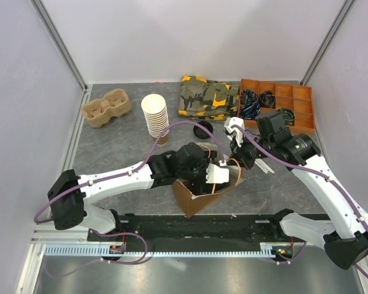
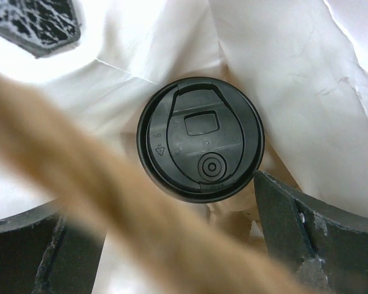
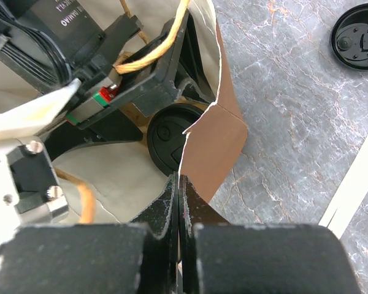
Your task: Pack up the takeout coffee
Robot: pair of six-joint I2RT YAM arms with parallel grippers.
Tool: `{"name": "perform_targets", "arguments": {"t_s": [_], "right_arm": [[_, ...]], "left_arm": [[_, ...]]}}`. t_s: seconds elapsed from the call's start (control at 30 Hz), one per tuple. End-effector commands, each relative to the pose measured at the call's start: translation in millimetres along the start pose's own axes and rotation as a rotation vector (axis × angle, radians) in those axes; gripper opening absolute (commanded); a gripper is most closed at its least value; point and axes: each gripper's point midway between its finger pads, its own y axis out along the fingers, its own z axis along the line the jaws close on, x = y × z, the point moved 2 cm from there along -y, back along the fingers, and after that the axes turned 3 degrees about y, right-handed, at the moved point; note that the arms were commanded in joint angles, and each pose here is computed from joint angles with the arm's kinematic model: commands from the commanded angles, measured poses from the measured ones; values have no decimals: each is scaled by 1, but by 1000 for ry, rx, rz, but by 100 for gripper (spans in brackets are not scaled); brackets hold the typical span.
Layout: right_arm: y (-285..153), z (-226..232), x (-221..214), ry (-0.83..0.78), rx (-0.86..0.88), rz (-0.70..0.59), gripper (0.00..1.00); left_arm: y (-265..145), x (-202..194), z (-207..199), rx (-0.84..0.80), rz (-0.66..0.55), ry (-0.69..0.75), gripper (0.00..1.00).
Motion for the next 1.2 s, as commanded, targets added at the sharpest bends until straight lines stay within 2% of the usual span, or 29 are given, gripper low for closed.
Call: {"name": "perform_targets", "arguments": {"t_s": [0.0,0.3,0.93,1.17], "right_arm": [[2,-1,-13,33,-8,66,0],[1,-2,-14,23,-15,66,0],[-1,-5,-11,15,-34,59,0],[-2,-7,-8,8,-46,57,5]], "left_arm": [[-22,30,14,54,-91,-16,100],[-39,41,11,46,-152,13,100],[-116,87,30,192,-345,83,100],[-138,102,36,244,-417,103,100]]}}
